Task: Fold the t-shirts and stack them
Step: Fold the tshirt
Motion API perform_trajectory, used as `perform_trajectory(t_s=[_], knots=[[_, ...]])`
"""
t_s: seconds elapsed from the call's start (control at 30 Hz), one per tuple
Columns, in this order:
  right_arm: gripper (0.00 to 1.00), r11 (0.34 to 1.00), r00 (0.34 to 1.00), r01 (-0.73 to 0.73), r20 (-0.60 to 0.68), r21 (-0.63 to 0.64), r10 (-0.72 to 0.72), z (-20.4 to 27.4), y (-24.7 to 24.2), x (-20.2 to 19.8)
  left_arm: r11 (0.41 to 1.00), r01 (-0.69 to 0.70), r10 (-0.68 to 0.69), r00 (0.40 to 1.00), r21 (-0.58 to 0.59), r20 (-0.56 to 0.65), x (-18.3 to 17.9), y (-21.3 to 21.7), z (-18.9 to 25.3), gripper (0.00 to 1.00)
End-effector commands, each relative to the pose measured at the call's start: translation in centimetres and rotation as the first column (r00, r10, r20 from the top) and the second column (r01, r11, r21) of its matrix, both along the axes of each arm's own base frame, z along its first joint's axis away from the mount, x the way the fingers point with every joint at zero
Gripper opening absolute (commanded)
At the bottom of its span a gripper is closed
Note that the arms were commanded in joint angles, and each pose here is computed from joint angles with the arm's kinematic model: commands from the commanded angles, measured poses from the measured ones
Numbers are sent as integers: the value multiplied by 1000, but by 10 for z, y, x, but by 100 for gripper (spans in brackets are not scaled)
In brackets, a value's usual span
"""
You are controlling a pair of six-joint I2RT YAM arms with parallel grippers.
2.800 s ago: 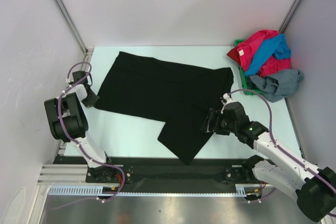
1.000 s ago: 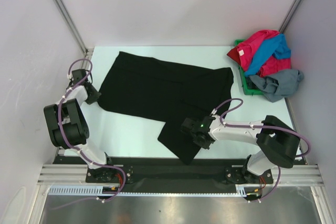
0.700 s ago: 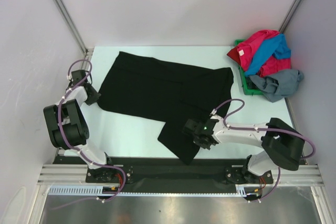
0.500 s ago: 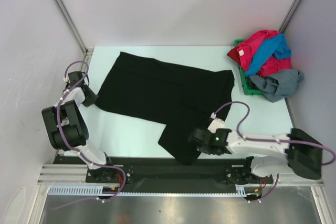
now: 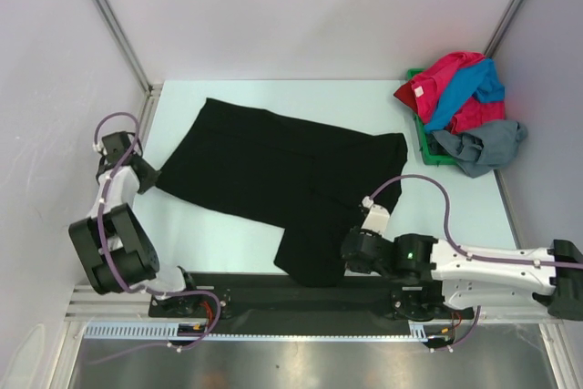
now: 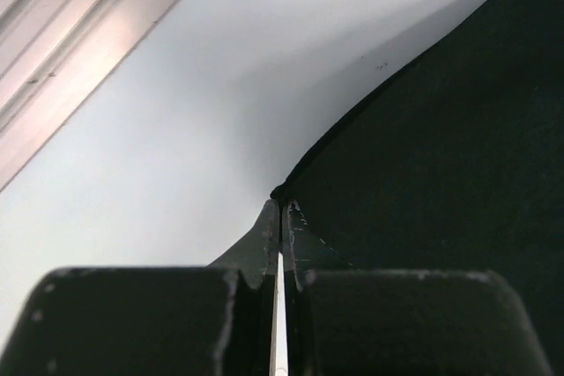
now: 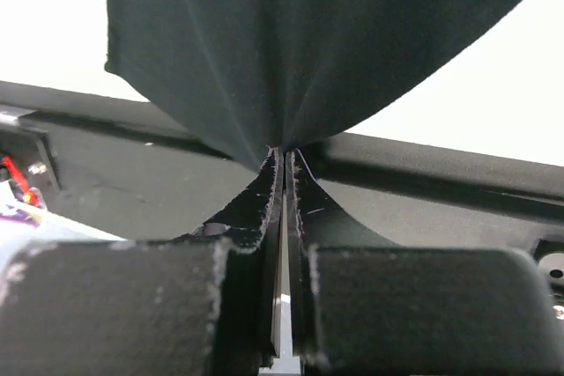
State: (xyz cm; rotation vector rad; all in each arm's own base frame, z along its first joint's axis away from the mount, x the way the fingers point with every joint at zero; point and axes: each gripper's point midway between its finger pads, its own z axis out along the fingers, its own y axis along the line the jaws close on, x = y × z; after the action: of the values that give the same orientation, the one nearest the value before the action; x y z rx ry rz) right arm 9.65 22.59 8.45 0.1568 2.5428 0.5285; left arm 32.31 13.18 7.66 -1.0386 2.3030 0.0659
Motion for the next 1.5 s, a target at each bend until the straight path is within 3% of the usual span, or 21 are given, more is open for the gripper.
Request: perform_trajectory(t_s=[0.0,0.23,0.47,0.83,1.07,1.47], knots=[[0,1000,999,1,46,3,-1,12,-11,7,999,-43,41,996,23,73,-8,9,28,0],[0,999,995,43,93,6,-43,35,-39,57,998,52,-46,987,-35,152,28,-10,45,0],[0,995,989,98,114,6,-98,60,-72,122,981,191,-191,969,12,160,88,-50,57,0],[0,987,973,161,166,0,-159,84,-98,210,977,211,-208,966,-4,151,164,-47,46,0],[0,988,977,154,150,9,-153,81,-103,243,979,201,-198,967,-8,160,205,-39,45,0],[0,988,980,153,130,5,-153,70,-109,280,976,217,-210,963,-24,169,240,-38,35,0]])
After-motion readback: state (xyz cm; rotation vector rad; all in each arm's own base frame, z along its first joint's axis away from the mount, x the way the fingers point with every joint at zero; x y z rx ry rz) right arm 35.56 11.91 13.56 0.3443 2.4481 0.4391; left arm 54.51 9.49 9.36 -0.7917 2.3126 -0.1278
